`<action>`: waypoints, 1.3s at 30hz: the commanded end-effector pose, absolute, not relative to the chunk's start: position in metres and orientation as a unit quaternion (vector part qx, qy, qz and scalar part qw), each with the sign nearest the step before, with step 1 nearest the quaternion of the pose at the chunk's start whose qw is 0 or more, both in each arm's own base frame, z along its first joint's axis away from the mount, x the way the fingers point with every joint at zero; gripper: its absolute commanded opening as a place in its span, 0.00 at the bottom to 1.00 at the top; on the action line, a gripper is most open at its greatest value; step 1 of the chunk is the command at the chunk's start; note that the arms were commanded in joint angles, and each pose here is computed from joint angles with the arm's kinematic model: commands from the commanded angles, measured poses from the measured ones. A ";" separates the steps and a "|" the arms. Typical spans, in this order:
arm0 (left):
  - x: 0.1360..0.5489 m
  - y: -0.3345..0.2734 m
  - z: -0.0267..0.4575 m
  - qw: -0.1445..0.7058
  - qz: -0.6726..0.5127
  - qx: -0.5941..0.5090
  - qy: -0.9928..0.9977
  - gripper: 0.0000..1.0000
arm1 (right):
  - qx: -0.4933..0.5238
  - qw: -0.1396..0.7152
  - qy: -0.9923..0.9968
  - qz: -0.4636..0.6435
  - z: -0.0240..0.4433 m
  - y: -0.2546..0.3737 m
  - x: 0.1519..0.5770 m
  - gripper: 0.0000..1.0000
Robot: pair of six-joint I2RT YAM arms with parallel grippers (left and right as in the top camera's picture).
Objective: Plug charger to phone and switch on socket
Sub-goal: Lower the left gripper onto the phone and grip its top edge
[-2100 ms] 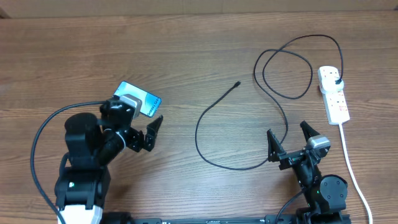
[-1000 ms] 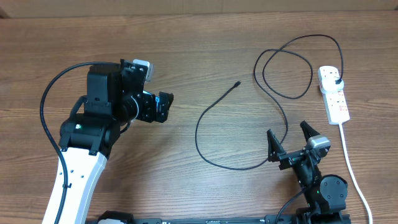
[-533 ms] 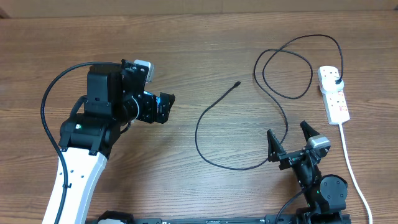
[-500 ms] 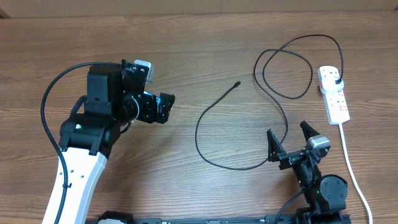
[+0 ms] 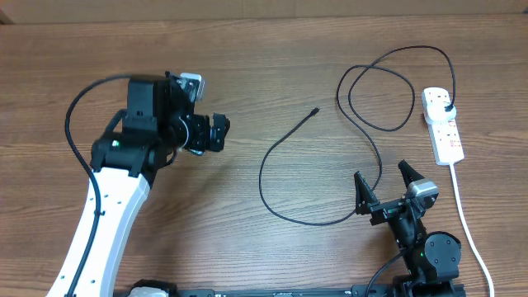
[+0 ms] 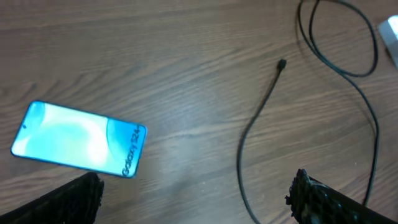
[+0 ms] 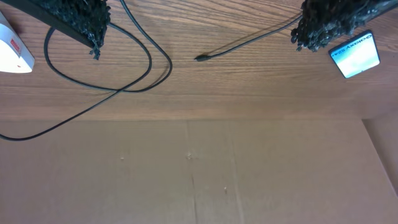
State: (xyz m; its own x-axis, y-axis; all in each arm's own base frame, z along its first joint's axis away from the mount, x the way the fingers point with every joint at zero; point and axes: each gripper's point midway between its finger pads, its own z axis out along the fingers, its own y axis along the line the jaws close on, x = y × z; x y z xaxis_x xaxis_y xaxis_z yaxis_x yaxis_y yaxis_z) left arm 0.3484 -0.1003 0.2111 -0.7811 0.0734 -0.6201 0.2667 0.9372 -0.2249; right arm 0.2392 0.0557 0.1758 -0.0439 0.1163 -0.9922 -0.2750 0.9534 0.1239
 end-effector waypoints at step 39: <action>0.417 -0.102 0.250 0.316 -0.121 0.055 0.939 1.00 | -0.055 0.689 0.708 0.143 0.173 0.056 0.239 1.00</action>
